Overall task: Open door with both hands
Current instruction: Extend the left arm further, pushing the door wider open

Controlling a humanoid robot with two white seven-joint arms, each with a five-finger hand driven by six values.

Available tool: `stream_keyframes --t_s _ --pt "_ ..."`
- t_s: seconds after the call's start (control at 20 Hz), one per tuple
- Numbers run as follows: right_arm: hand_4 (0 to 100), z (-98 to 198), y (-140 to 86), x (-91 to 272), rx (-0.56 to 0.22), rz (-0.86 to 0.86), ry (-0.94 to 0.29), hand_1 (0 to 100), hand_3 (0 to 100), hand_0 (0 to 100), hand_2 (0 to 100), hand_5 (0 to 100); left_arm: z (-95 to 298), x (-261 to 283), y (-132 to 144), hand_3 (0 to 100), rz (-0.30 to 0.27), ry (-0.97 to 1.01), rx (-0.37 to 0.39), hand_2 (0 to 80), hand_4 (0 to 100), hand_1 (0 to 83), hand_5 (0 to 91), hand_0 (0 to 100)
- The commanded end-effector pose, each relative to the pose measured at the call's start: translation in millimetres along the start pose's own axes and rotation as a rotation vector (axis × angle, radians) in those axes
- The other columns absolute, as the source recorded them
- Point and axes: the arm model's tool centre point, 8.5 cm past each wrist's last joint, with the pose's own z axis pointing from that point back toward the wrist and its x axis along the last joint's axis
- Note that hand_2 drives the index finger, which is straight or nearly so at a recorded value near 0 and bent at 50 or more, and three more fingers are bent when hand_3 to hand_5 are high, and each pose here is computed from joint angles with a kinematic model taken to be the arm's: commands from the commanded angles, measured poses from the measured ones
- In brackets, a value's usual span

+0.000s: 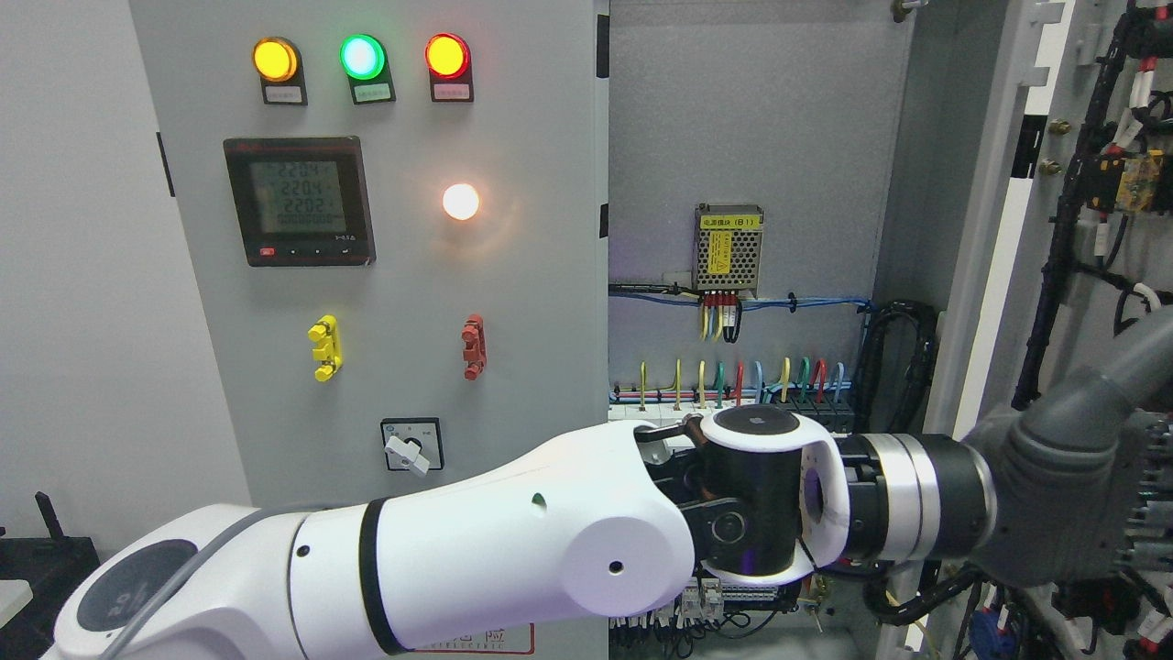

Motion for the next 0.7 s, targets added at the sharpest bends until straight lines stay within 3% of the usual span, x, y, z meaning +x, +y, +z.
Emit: stream_keyframes --t_s 0.0,0.25,0.55,0.65 --pt "0 0 0 0 0.000 0.000 0.001 0 0 11 0 0 57 16 21 0 -0.008 -0.029 0.070 0.0 3 0.0 0.0 0" --pt "0 0 0 0 0.000 0.000 0.001 0 0 11 0 0 91 10 23 0 -0.012 -0.023 0.094 0.0 3 0.0 0.0 0" --pt "0 0 0 0 0.000 0.000 0.001 0 0 11 0 0 136 -27 49 0 0.011 0.017 0.174 0.0 3 0.0 0.0 0" --pt "0 0 0 0 0.000 0.000 0.001 0 0 11 0 0 150 -42 55 0 0.010 0.031 0.164 0.0 3 0.0 0.0 0"
